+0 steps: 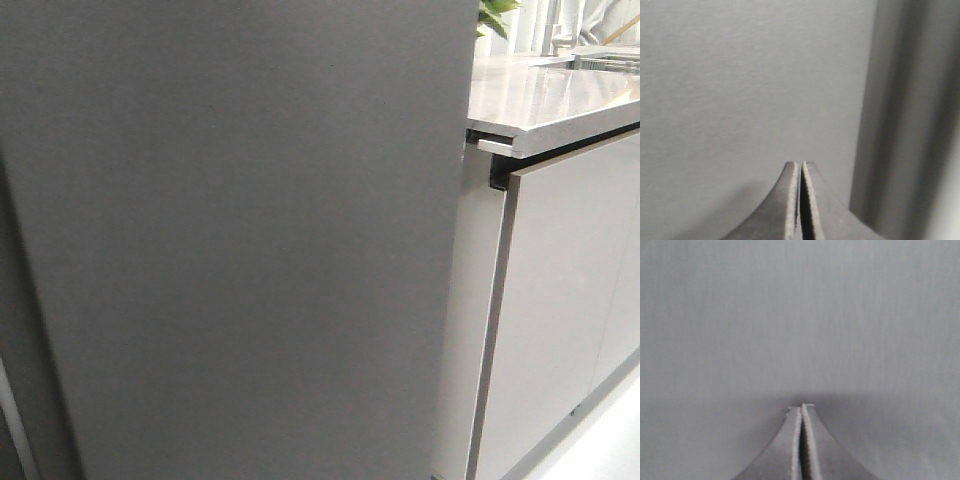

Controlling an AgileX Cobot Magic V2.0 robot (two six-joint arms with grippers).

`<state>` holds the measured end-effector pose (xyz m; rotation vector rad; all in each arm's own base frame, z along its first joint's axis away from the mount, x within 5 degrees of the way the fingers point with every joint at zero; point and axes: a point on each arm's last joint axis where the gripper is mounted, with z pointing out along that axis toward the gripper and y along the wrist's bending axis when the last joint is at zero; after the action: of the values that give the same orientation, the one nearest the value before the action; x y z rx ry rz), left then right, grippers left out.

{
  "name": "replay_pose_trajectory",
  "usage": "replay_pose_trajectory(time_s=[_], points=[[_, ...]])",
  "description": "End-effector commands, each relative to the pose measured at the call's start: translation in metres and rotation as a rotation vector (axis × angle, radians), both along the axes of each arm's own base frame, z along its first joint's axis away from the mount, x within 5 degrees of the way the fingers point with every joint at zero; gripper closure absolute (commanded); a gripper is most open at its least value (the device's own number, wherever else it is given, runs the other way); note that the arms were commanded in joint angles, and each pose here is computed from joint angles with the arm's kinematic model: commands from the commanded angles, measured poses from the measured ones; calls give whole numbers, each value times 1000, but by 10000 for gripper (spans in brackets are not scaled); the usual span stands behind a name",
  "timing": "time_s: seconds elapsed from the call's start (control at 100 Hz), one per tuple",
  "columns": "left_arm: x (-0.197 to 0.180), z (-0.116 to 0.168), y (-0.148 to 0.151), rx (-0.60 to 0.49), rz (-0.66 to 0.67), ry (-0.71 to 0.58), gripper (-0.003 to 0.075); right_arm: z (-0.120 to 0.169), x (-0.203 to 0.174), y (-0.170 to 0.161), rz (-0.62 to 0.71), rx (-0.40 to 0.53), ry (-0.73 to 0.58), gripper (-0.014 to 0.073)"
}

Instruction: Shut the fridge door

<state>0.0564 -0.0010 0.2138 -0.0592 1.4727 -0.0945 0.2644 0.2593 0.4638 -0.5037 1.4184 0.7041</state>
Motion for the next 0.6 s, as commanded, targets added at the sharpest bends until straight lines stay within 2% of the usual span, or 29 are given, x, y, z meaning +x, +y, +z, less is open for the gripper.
replay_pose_trajectory(time_s=[0.0, 0.3, 0.4, 0.45, 0.59], points=[[2, -4, 0, -6, -5, -30, 741, 30, -7, -6, 4, 107, -106, 671], [2, -4, 0, -6, -5, -30, 741, 25, 6, -9, -28, 93, -94, 671], [2, -4, 0, -6, -5, -30, 741, 29, 6, -20, -50, 81, -84, 671], [2, -4, 0, -6, -5, -30, 741, 31, 5, -27, -65, 47, -78, 671], [2, -4, 0, -6, -5, -30, 741, 35, -6, -51, -109, 9, -116, 671]])
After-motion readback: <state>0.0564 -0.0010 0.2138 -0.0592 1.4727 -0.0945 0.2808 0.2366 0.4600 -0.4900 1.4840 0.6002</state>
